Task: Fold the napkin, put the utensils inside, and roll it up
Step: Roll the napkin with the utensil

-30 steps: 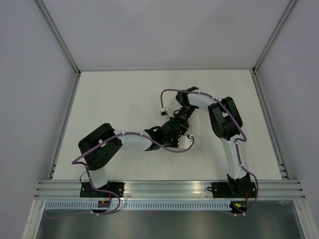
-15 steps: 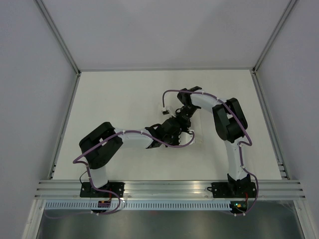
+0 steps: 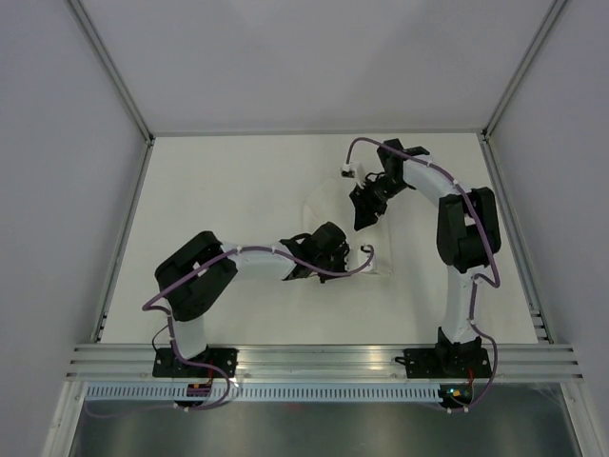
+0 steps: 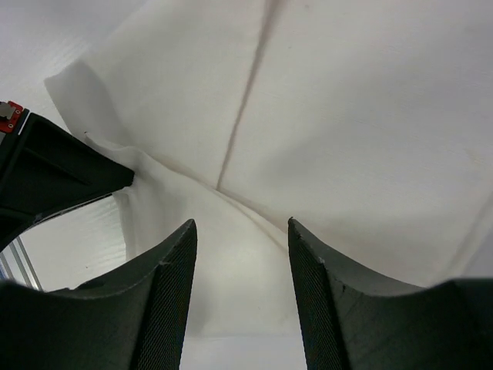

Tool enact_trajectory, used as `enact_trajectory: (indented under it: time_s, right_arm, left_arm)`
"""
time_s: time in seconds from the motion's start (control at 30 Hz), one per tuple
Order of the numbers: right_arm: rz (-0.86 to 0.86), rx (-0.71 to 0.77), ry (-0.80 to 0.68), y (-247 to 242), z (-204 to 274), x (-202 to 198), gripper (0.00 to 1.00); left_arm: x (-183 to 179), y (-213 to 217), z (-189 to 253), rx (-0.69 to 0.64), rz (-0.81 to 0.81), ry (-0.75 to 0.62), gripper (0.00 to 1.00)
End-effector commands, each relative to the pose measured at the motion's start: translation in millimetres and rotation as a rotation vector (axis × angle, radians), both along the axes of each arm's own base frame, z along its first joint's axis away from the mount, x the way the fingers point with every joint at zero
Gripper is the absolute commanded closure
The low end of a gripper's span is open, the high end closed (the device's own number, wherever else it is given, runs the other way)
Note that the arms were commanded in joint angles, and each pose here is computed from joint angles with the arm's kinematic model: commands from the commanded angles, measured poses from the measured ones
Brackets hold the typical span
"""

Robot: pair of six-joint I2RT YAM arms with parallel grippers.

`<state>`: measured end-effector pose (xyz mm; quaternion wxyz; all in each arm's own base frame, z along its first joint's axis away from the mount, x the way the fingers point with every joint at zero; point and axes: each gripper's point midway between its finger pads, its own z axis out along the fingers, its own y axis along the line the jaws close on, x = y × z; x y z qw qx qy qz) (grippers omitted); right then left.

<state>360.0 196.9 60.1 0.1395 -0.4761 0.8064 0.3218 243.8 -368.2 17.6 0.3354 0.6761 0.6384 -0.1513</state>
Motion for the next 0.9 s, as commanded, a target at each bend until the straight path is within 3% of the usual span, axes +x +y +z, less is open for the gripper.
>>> enact_trajectory:
  time_s: [0.0, 0.23, 0.5, 0.87]
  right_arm:
    - [-0.071, 0.125, -0.118, -3, 52, 27, 0.43]
    - [-0.145, 0.229, -0.263, -49, 92, 30, 0.41]
    - [-0.144, 0.233, -0.422, -75, 83, -13, 0.43]
    - [0.037, 0.174, -0.656, -54, 65, -69, 0.36]
  left_arm:
    - [-37, 18, -34, 0.104, 0.013, 0.253, 0.98]
    - [-32, 17, -24, 0.094, 0.082, 0.459, 0.98]
    - [-25, 19, -17, 0.104, 0.167, 0.728, 0.98]
    - [-27, 23, -27, 0.083, 0.218, 1.004, 0.98]
